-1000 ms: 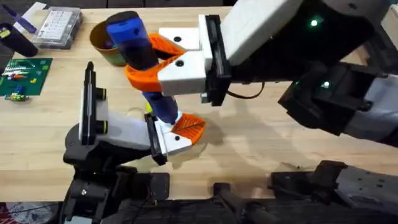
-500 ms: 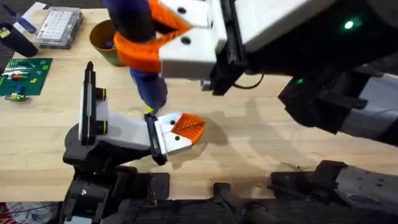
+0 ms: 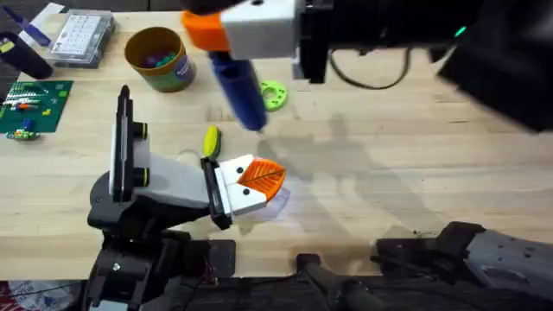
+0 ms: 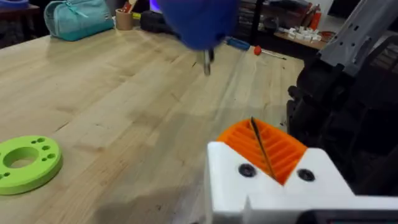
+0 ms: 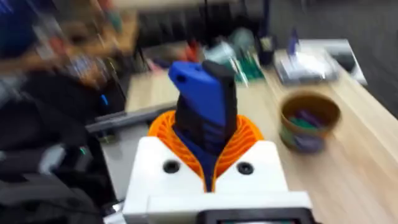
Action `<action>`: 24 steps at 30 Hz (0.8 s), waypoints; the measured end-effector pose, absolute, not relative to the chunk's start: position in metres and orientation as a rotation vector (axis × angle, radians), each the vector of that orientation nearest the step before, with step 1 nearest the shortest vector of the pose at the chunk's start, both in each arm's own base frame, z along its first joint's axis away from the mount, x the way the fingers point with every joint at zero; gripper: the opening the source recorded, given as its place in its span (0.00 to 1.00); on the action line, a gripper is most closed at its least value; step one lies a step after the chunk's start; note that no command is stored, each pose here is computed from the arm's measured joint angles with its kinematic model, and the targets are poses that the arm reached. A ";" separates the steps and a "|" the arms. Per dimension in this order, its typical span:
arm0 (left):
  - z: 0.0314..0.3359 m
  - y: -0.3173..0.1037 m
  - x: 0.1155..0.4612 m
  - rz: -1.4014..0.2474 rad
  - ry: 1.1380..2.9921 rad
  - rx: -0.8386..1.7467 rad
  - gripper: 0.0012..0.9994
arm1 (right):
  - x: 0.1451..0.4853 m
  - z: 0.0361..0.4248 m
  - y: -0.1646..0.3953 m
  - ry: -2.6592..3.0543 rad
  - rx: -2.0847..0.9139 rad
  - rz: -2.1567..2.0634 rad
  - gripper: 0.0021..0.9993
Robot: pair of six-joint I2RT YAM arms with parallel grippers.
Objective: Pick up the gripper from the table and insert it into the empty holder that is missing its gripper. Then pick up a screw, insert it into the mounting hole, and use the screwdriver to tighten it. Finally, clean up the table by picking up the vegetable and placing it into the bucket.
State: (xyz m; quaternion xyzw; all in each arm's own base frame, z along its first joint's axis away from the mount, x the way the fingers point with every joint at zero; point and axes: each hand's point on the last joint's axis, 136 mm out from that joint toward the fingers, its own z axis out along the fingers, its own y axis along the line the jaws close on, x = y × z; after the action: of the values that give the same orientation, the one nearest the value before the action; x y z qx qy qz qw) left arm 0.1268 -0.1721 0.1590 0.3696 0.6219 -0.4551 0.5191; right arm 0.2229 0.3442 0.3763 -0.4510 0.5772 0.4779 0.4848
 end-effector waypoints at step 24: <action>0.159 -0.172 0.127 -1.091 1.492 0.886 0.01 | 0.377 0.230 0.235 1.466 -1.590 0.160 0.03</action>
State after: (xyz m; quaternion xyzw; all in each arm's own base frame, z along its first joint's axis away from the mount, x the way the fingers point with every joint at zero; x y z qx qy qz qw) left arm 0.1268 -0.1721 0.1590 0.3696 0.6220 -0.4550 0.5192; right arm 0.3766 0.2348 0.2298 -0.6482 0.5976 0.0652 0.4674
